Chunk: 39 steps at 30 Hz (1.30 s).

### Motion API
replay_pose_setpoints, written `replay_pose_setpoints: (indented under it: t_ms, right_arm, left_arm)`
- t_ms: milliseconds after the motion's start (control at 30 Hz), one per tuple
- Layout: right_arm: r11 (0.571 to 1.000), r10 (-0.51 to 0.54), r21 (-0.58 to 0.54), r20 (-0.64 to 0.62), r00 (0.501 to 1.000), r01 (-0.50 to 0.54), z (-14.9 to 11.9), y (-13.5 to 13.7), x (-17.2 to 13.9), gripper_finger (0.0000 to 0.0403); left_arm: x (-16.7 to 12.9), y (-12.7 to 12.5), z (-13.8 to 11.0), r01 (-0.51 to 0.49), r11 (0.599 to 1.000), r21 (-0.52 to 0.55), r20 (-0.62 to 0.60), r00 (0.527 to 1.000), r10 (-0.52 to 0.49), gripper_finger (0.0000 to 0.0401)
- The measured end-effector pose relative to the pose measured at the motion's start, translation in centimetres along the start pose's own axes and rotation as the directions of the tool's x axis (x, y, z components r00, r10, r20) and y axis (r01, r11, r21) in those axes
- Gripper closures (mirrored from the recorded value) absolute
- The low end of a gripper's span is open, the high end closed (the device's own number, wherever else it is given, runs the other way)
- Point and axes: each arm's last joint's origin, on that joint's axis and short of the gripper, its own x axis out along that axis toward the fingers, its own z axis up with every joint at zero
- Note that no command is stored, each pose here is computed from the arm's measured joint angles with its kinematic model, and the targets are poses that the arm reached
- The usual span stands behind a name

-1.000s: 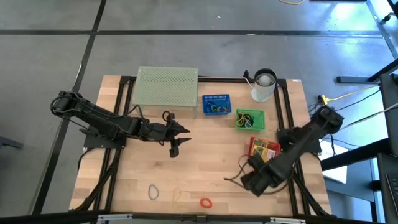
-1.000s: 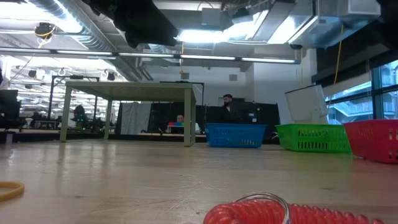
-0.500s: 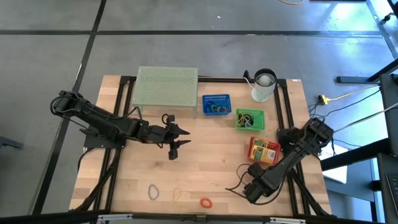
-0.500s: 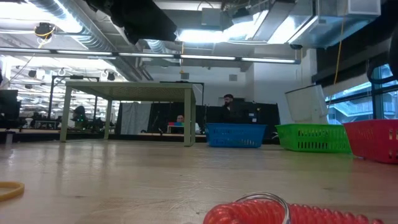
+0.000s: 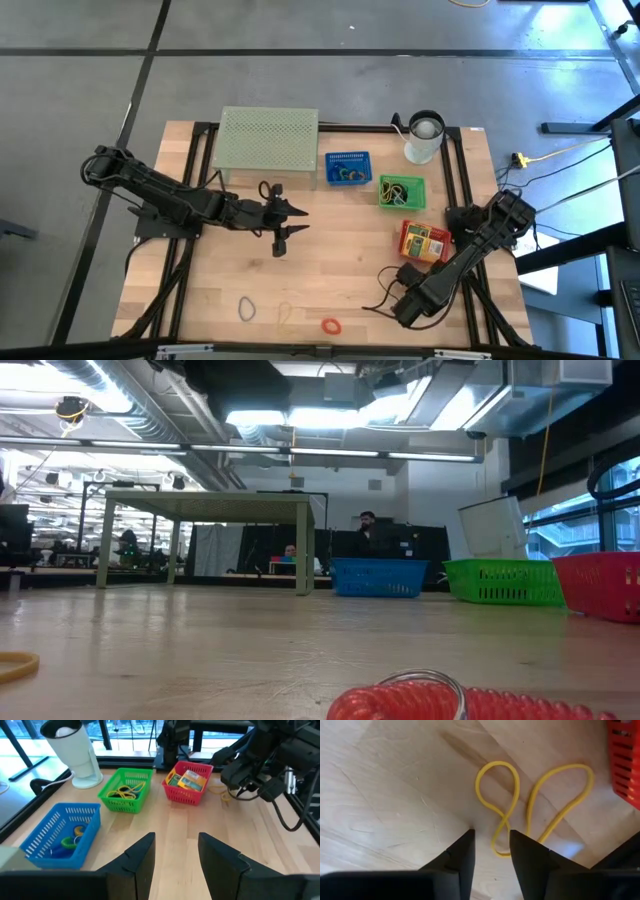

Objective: Pick & Place Office Desk Supplies
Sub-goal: Put the yellow rubber band into the green bin

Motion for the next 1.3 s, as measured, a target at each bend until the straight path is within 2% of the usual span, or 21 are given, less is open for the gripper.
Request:
replay_pose_setpoints:
  t_ms: [200,400,667,833,967,1067,1167,1300]
  right_arm:
    - [0.998,0.06,0.016,-0.031,0.998,-0.06,0.1,-0.1,1.0,0.0329]
    - [0.997,0.078,0.017,-0.027,0.997,-0.077,0.1,0.0,1.0,0.0393]
    - [0.995,0.088,0.035,0.005,0.996,-0.088,0.1,0.0,0.8,0.04]
    - [0.986,0.164,-0.003,0.136,0.977,-0.166,0.1,0.4,-0.8,0.0401]
    - [0.958,0.284,-0.053,0.323,0.903,-0.282,0.4,0.9,-3.0,0.0401]
    - [0.92,0.39,-0.15,0.43,0.814,-0.362,0.3,1.7,-4.3,0.0402]
    - [0.89,0.454,-0.253,0.569,0.685,-0.38,0.8,2.6,-5.9,0.0402]
    - [0.889,0.457,-0.359,0.736,0.499,-0.283,1.5,3.5,-8.4,0.0402]
  left_arm:
    - [0.0,0.0,0.1,0.002,1.0,-0.003,0.007,1.0,-0.002,0.0258]
    - [0.0,0.0,0.1,0.002,1.0,-0.003,0.007,1.0,-0.002,0.0258]
    - [0.0,0.0,0.1,0.002,1.0,0.014,0.007,1.0,-0.002,0.0258]
    - [0.0,0.0,0.1,0.003,1.0,0.016,0.007,1.0,-0.003,0.0258]
    - [0.0,0.0,0.1,0.003,1.0,0.015,0.008,1.0,-0.003,0.0258]
    - [0.0,0.0,0.2,0.004,1.0,0.011,0.018,1.0,-0.005,0.0258]
    - [0.0,0.0,0.2,0.005,1.0,0.01,0.022,1.0,-0.005,0.0258]
    - [0.0,0.0,0.2,0.005,1.0,0.024,0.024,1.0,-0.005,0.0258]
